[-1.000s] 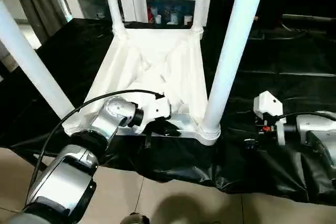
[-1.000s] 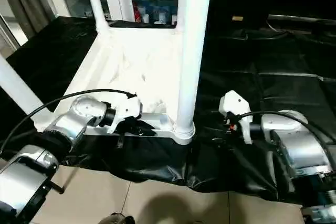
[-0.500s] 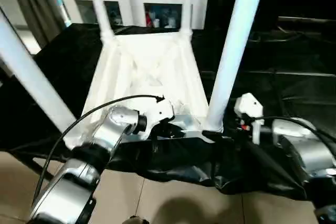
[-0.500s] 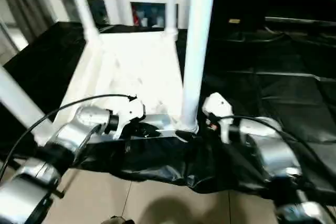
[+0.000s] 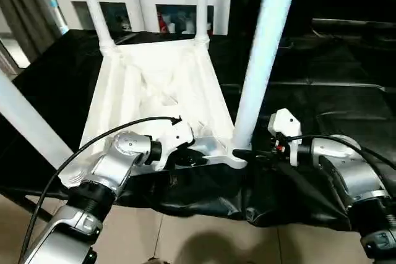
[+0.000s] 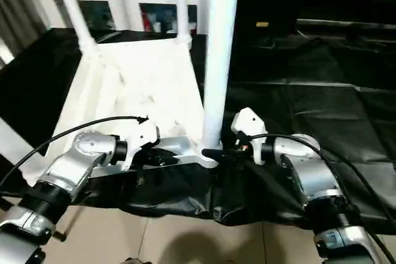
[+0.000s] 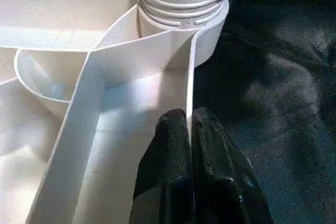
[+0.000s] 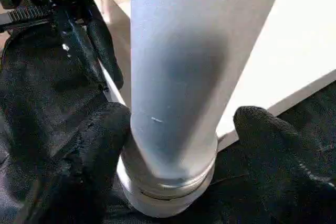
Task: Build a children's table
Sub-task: Rotate leg to tighten
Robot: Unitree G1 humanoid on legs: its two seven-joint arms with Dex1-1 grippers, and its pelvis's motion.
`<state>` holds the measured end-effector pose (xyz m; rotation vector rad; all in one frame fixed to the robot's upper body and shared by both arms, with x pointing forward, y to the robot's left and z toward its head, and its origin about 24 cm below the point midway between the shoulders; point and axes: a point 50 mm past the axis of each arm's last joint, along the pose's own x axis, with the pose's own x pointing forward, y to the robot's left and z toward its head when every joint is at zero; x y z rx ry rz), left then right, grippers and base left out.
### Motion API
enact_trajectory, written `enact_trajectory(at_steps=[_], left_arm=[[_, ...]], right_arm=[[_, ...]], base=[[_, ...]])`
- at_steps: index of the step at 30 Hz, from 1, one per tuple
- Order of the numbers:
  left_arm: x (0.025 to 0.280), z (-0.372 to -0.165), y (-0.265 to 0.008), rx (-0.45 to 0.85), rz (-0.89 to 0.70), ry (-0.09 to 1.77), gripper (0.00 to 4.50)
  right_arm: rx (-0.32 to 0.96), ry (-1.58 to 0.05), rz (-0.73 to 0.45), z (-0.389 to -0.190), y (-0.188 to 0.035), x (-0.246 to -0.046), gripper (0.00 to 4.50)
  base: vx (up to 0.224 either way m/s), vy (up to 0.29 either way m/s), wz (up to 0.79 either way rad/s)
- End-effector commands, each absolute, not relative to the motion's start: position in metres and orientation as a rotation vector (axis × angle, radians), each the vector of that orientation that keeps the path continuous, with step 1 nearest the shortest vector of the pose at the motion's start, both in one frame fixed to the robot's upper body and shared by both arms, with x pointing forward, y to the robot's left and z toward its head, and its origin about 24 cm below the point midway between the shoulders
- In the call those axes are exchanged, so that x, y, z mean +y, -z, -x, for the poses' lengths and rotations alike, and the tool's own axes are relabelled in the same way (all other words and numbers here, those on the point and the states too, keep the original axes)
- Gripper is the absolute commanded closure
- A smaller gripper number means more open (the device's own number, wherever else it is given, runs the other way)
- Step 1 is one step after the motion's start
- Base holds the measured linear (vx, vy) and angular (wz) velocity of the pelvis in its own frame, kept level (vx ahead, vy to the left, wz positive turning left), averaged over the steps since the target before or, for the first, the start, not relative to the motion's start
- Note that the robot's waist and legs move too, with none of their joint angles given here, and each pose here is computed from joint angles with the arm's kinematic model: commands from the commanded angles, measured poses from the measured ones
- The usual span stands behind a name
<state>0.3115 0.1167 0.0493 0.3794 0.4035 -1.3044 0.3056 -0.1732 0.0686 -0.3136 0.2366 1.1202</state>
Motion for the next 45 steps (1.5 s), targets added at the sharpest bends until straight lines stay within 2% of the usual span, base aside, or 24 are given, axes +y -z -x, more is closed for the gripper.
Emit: enact_trajectory(at_steps=[1, 10, 17, 18, 21, 22, 24, 28, 29, 32, 34, 36, 40, 45], left_arm=[[0.129, -0.311, -0.044, 0.443, -0.358, 1.255, 4.50], [0.129, -0.311, -0.047, 0.434, -0.336, 1.229, 4.50], [0.116, -0.322, -0.049, 0.404, -0.306, 1.102, 4.50], [0.105, -0.329, -0.050, 0.390, -0.298, 1.037, 4.50], [0.094, -0.336, -0.052, 0.371, -0.288, 0.978, 4.50], [0.086, -0.341, -0.055, 0.352, -0.287, 0.949, 4.50], [0.078, -0.345, -0.059, 0.325, -0.288, 0.932, 4.50], [0.073, -0.345, -0.062, 0.306, -0.306, 0.961, 4.50], [0.073, -0.344, -0.062, 0.303, -0.309, 0.976, 4.50], [0.078, -0.341, -0.061, 0.301, -0.320, 1.029, 4.50], [0.083, -0.338, -0.060, 0.309, -0.326, 1.067, 4.50], [0.090, -0.334, -0.060, 0.309, -0.328, 1.121, 4.50], [0.110, -0.324, -0.058, 0.342, -0.359, 1.264, 4.50], [0.120, -0.318, -0.061, 0.356, -0.332, 1.347, 4.50]], right_arm=[[0.265, -1.114, 0.342, -0.308, -0.063, -0.173, 1.31], [0.275, -1.125, 0.285, -0.309, -0.055, -0.166, 2.01], [0.276, -0.904, 0.154, -0.315, -0.038, -0.157, 2.33], [0.297, -0.769, 0.084, -0.319, -0.028, -0.151, 2.35], [0.326, -0.669, 0.052, -0.320, -0.018, -0.143, 2.40], [0.331, -0.647, 0.056, -0.319, -0.014, -0.134, 2.43], [0.329, -0.650, 0.048, -0.318, -0.012, -0.119, 2.44], [0.299, -0.715, 0.045, -0.315, -0.015, -0.103, 2.44], [0.289, -0.728, 0.015, -0.316, -0.017, -0.102, 1.89], [0.269, -0.757, -0.034, -0.318, -0.024, -0.105, 1.56], [0.257, -0.783, 0.002, -0.320, -0.028, -0.110, 1.56], [0.247, -0.839, 0.039, -0.320, -0.034, -0.117, 1.32], [0.255, -0.995, 0.051, -0.316, -0.048, -0.138, 1.32], [0.286, -1.095, 0.097, -0.312, -0.053, -0.151, 1.32]], base=[[0.000, 0.000, 0.00], [0.000, 0.000, 0.00], [0.000, 0.000, 0.00], [0.000, 0.000, 0.00], [0.000, 0.000, 0.00], [0.000, 0.000, 0.00], [0.000, 0.000, 0.00], [0.000, 0.000, 0.00], [0.000, 0.000, 0.00], [0.000, 0.000, 0.00], [0.000, 0.000, 0.00], [0.000, 0.000, 0.00], [0.000, 0.000, 0.00], [0.011, -0.001, 0.00]])
